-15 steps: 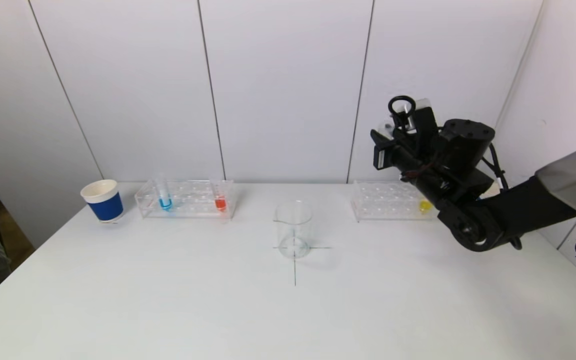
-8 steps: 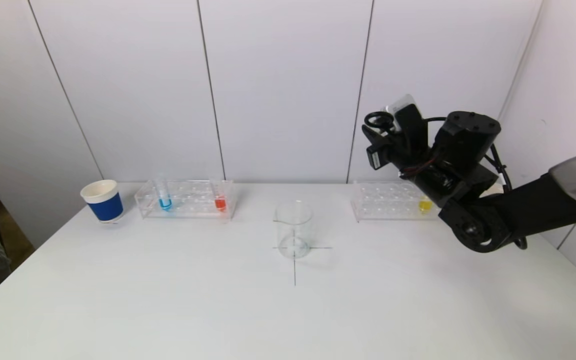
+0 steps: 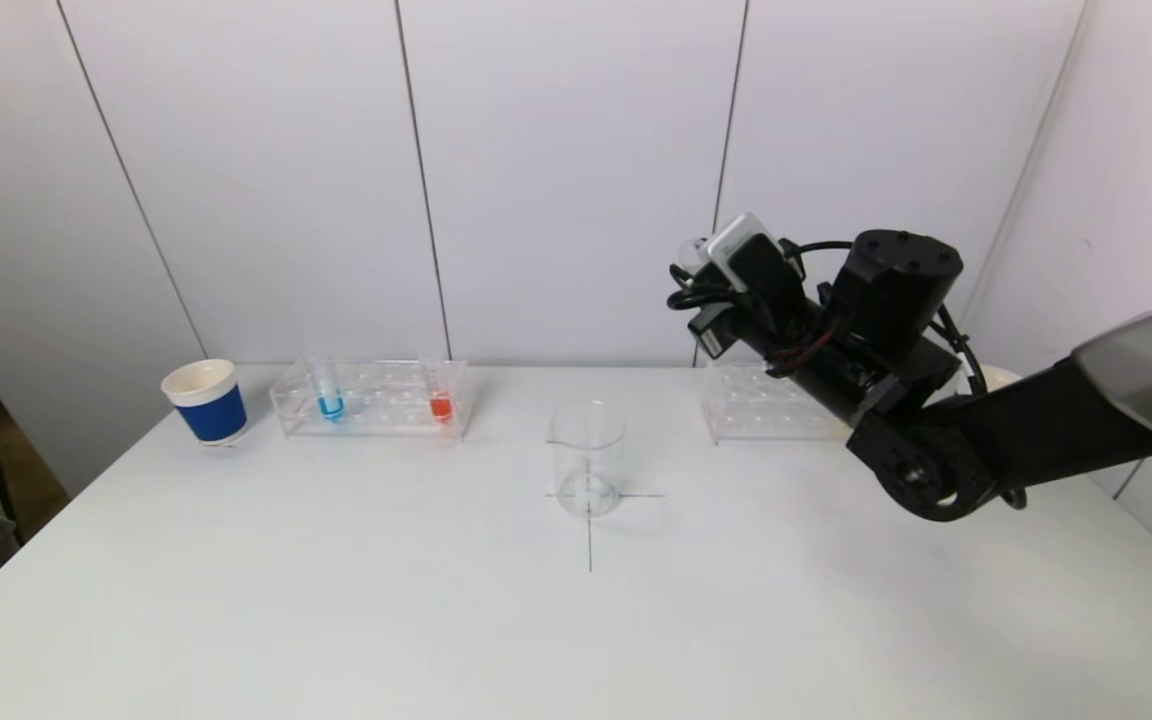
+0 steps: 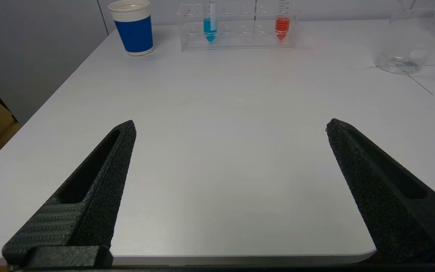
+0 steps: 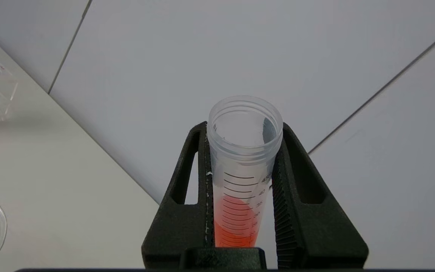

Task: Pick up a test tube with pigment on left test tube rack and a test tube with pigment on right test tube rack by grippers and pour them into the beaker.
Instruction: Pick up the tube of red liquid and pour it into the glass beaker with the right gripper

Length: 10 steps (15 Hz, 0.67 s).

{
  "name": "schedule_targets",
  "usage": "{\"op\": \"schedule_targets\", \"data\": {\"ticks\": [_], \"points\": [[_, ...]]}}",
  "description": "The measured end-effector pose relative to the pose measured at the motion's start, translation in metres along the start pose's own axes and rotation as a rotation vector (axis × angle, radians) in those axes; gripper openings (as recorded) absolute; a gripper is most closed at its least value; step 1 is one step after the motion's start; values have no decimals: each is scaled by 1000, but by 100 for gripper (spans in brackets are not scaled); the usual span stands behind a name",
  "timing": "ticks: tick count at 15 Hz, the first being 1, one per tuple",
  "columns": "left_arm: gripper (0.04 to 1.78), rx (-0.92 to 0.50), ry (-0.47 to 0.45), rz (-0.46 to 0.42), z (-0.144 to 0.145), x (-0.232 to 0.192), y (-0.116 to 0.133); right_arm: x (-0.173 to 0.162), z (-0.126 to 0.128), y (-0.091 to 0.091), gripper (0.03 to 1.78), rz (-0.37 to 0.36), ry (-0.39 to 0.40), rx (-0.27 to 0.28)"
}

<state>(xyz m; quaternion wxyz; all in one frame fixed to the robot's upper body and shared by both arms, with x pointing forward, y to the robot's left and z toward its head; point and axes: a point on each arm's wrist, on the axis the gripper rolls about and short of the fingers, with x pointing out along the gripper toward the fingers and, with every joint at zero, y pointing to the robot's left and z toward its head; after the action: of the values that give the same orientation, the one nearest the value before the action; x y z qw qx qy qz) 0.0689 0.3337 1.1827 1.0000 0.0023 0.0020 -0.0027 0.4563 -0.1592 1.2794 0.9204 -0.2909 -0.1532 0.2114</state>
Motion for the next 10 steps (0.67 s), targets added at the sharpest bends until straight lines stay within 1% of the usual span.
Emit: {"op": "schedule_targets", "data": {"ticks": [3,7,10], "points": [[176,0,0,0,0,0,0,3,-2,6,49,51,-34,-50],[176,0,0,0,0,0,0,12,-6,9,49,92,-86,-121],[176,0,0,0,0,0,0,18,-9,15,49,98,-103,-147]]}}
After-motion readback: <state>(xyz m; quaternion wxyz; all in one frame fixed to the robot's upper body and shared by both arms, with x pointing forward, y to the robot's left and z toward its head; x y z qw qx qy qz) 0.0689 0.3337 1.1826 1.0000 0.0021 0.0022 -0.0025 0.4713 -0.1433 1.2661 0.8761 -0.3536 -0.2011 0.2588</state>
